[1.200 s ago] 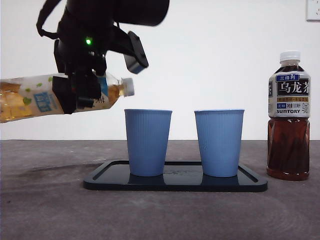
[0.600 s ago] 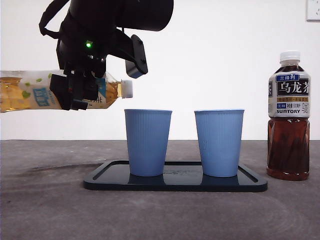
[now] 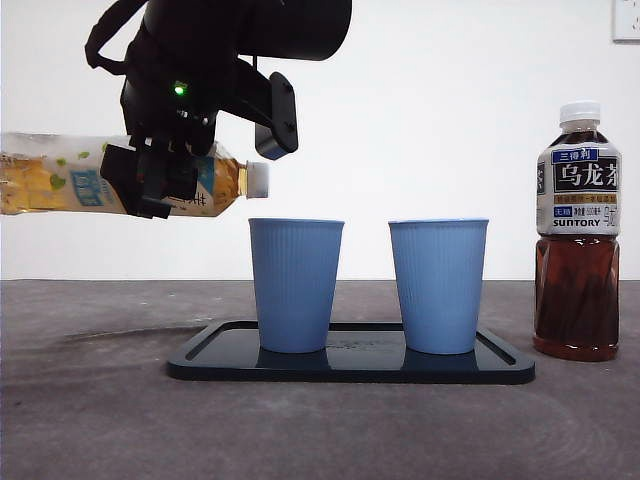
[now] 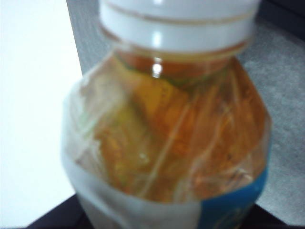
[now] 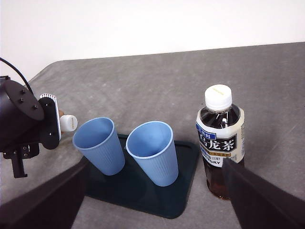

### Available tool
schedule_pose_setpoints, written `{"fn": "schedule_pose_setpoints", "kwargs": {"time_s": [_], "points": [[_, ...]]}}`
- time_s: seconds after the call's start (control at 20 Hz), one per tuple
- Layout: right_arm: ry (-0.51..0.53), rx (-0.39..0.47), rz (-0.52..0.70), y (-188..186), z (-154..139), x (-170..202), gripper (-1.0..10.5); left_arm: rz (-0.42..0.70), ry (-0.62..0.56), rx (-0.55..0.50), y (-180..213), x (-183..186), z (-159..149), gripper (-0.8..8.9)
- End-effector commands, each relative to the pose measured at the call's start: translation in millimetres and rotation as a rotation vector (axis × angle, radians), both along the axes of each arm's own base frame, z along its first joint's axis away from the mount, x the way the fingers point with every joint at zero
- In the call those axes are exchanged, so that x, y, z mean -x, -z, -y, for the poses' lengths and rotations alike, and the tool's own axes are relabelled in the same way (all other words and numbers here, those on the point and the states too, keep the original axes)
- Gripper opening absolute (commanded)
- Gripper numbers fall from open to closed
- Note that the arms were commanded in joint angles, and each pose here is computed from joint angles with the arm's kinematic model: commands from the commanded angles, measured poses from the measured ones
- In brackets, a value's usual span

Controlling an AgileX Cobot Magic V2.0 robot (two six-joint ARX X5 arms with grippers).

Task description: Pour the drink into the cup

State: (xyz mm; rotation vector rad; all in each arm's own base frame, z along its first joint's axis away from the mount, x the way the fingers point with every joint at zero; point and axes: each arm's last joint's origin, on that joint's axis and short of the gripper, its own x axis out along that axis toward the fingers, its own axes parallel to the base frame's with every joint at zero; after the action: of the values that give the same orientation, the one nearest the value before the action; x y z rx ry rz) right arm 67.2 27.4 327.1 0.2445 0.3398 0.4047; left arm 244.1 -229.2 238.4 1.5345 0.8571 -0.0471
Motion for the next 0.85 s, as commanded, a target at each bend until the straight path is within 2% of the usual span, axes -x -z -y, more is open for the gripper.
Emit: {"fn": "schedule_pose_setpoints", "kwargs": {"time_s": [0.05, 0.25, 0.4, 0.7, 0.85], "points": [[-0.007, -0.003, 0.017, -4.6, 0.0, 1.0, 4.4, 0.036, 0.01, -0.022, -5.5, -1.7, 6.9, 1.49], [-0.006, 0.0, 0.009, -3.8, 0.1, 1.2, 4.4, 0.043, 0.004, -0.011, -5.5, -1.3, 7.3, 1.5], [-0.004, 0.005, 0.0, -2.9, 0.2, 1.4, 4.4, 0.079, -0.032, 0.044, -5.6, -1.3, 7.3, 1.5], [-0.004, 0.009, -0.009, -1.9, 0.3, 1.6, 4.4, 0.162, -0.128, 0.211, -9.4, 0.6, 5.6, 1.5], [-0.004, 0.016, -0.028, -0.1, 0.5, 2.2, 4.4, 0.147, -0.151, 0.334, -15.7, 3.0, 4.1, 1.49]]}}
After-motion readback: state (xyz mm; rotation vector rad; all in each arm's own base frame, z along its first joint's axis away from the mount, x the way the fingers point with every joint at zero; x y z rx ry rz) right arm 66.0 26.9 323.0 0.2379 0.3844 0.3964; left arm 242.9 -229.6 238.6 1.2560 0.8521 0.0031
